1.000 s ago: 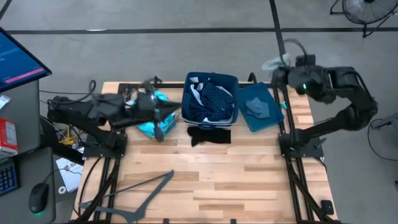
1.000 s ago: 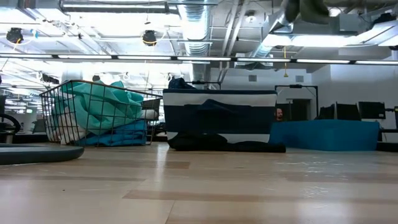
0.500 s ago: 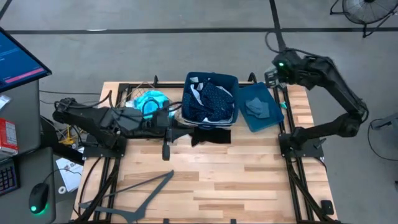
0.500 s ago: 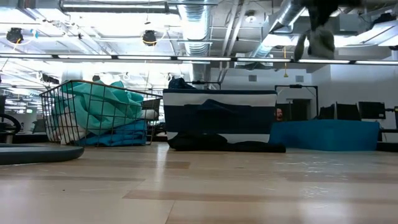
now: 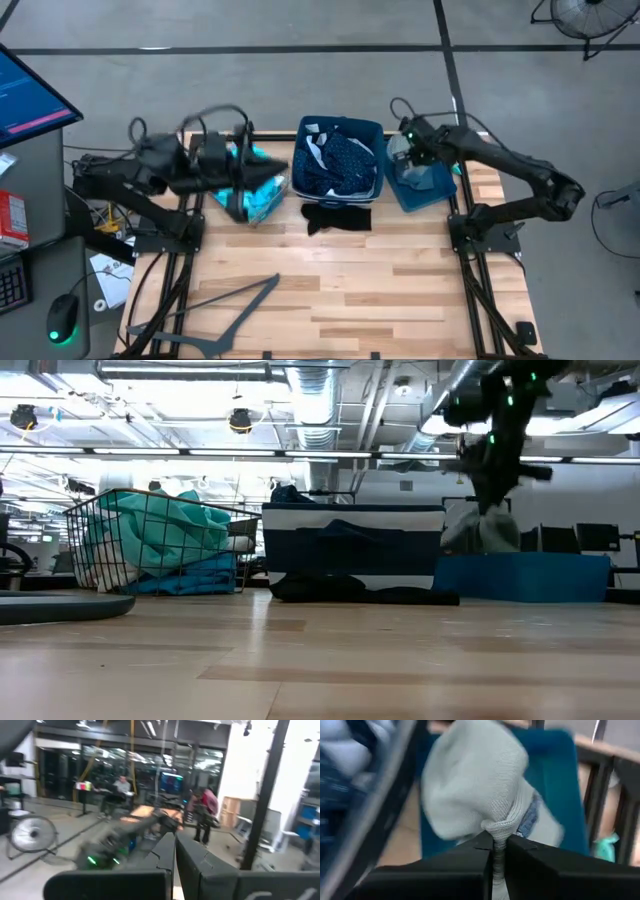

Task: Pick & Place Cloths
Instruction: Put the gray sock into the blue bin, then put the black sock into the blue bin

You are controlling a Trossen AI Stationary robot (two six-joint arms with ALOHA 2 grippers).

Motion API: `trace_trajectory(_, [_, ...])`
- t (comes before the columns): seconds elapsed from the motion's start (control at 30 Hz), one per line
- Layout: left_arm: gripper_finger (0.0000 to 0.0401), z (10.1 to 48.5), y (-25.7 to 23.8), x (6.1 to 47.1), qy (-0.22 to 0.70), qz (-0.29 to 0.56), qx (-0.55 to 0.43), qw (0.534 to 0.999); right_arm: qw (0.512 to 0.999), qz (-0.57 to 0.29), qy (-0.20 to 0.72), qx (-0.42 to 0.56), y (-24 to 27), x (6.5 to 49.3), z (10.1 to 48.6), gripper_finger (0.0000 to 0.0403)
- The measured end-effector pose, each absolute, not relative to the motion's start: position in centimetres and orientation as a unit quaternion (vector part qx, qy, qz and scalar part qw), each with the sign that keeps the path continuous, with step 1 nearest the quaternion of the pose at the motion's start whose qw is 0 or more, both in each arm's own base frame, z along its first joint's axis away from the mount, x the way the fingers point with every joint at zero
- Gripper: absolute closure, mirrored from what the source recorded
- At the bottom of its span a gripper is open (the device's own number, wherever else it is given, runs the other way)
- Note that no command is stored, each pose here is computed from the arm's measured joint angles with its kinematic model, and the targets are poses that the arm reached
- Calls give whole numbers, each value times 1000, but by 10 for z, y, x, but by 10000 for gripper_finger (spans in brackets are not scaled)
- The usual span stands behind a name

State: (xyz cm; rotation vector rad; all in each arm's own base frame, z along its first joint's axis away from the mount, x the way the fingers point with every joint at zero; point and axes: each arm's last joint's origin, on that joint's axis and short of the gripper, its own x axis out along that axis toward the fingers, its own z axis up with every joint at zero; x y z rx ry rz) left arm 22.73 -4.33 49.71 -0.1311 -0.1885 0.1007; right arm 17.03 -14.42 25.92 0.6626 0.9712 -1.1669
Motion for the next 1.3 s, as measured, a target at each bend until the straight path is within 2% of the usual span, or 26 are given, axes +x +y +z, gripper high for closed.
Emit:
trace_trajectory(0.17, [400,499,-14,218,-87,78,-57,991,643,-530,454,315,-137,162,222,364])
trace_trajectory(0.3, [399,493,-1,219,-53,108,-50,991,612,-537,470,341,-132,156,221,325])
trace_trajectory(0.4, [395,487,7,222,-25,127,-37,991,611,-515,483,359,-131,158,235,285])
trace_trajectory(0.53, [374,470,13,226,59,126,2,990,635,-476,477,379,-130,165,268,214])
trace_trajectory(0.63, [344,453,13,229,125,91,7,988,662,-444,464,386,-128,169,301,157])
trace_trajectory(0.73, [307,428,10,237,170,44,2,985,694,-411,435,401,-123,171,341,120])
trace_trajectory(0.83, [272,399,6,244,213,26,3,977,737,-369,382,417,-114,174,385,108])
trace_trajectory(0.97, [240,344,2,251,287,16,5,958,795,-303,304,428,-92,173,441,112])
trace_trajectory(1.13, [229,276,-11,253,313,-4,42,949,857,-208,222,415,-56,170,493,117])
trace_trajectory(1.3, [230,219,-17,253,311,16,86,946,888,-161,181,391,-28,171,513,117])
